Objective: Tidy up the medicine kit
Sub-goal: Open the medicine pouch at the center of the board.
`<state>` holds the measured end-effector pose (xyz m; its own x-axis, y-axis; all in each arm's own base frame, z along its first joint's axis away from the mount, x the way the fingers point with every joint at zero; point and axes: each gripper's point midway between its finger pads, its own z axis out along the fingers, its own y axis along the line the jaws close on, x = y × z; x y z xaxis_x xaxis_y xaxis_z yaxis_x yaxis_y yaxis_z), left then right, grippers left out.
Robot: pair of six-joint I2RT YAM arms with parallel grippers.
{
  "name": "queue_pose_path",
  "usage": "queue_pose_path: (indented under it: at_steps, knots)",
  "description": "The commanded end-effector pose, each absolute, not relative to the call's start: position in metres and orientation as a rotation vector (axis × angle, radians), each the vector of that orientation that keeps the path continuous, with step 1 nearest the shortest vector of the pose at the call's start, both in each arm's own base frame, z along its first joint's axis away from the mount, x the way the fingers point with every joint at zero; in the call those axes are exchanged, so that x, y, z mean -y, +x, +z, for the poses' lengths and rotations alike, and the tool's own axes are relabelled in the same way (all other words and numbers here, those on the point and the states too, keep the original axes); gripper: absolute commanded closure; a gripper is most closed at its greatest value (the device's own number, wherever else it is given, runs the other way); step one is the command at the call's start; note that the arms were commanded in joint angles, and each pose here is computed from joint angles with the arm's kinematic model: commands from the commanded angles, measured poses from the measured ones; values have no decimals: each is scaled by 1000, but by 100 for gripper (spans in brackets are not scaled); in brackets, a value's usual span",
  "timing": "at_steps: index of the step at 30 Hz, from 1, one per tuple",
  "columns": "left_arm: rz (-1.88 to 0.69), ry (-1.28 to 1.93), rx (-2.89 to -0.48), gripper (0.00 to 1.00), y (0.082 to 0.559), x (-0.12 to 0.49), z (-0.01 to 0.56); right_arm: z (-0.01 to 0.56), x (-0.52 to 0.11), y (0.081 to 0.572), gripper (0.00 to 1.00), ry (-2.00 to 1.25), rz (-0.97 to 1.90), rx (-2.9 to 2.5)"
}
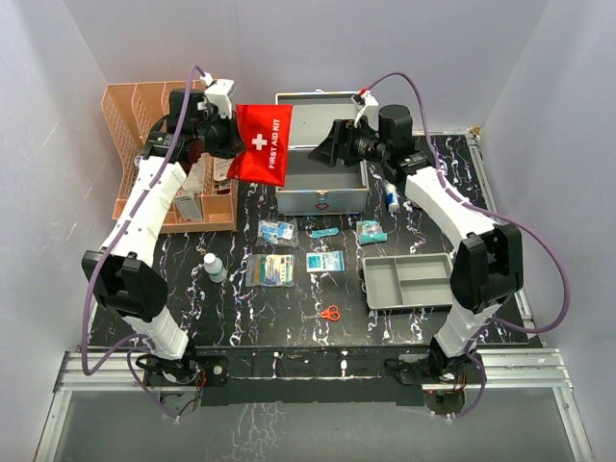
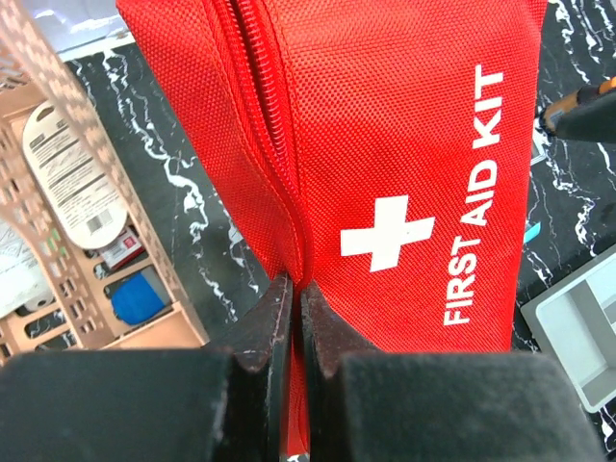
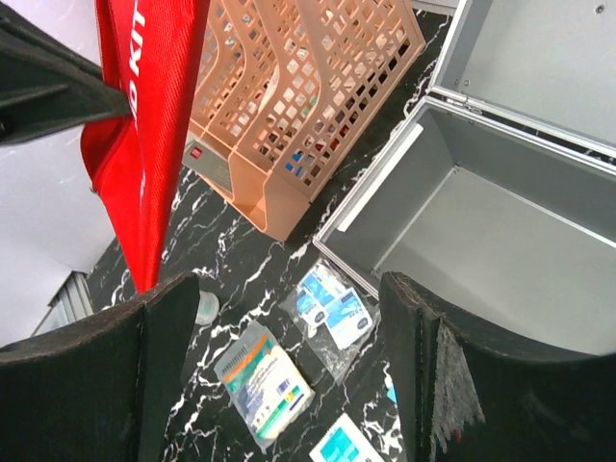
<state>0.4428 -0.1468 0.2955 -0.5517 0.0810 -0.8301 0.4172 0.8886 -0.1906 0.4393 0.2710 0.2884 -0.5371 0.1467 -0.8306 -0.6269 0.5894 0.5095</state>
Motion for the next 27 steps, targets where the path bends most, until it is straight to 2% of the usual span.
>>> queue_pose_path:
  at_steps: [1, 16, 22, 27]
  knots:
    - [-478, 383, -2068, 100, 444, 166, 316, 343, -294, 450, 26, -424, 1118, -1699]
    - [-532, 409, -2053, 100, 445, 183, 313, 358, -339, 452, 25, -487, 1241, -1634]
    - [-594, 398, -2037, 100, 443, 192, 317, 347, -347, 451, 38, -478, 1291, -1648]
    - [-625, 407, -2011, 100, 438, 198, 323, 333, -351, 453, 54, -464, 1315, -1673]
